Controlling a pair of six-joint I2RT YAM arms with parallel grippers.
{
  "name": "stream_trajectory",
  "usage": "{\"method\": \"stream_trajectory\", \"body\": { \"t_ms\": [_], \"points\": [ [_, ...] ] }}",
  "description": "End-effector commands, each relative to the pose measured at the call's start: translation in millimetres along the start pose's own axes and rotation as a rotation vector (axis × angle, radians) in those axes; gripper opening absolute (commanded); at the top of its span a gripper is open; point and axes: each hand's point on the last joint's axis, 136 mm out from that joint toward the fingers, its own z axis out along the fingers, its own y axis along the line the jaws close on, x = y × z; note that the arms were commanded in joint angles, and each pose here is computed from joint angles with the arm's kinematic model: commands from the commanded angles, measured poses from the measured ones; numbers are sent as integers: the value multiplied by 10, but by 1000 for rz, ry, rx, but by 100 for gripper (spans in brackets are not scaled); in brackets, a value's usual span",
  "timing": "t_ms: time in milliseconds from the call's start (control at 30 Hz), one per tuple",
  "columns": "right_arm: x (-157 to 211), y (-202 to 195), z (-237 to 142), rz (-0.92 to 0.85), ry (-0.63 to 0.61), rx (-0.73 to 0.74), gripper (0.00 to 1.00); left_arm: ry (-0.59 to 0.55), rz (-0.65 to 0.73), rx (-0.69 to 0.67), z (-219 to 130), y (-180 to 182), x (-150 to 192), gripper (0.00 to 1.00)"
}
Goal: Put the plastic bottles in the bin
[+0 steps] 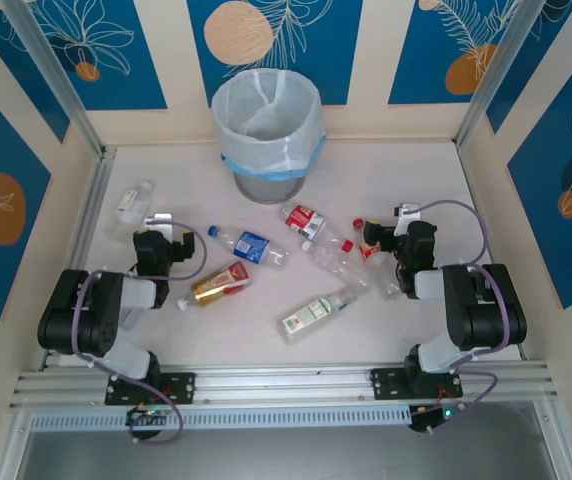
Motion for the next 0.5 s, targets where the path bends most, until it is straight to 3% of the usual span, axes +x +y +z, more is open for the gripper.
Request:
{"method": "stream_trajectory", "body": {
  "t_ms": [0,467],
  "points": [
    [-80,-15,-9,5,-29,12,99,-38,2,15,3,-31,-118,99],
    [-80,-15,-10,5,-29,12,100,-36,0,15,9,-29,-118,99]
  ]
}}
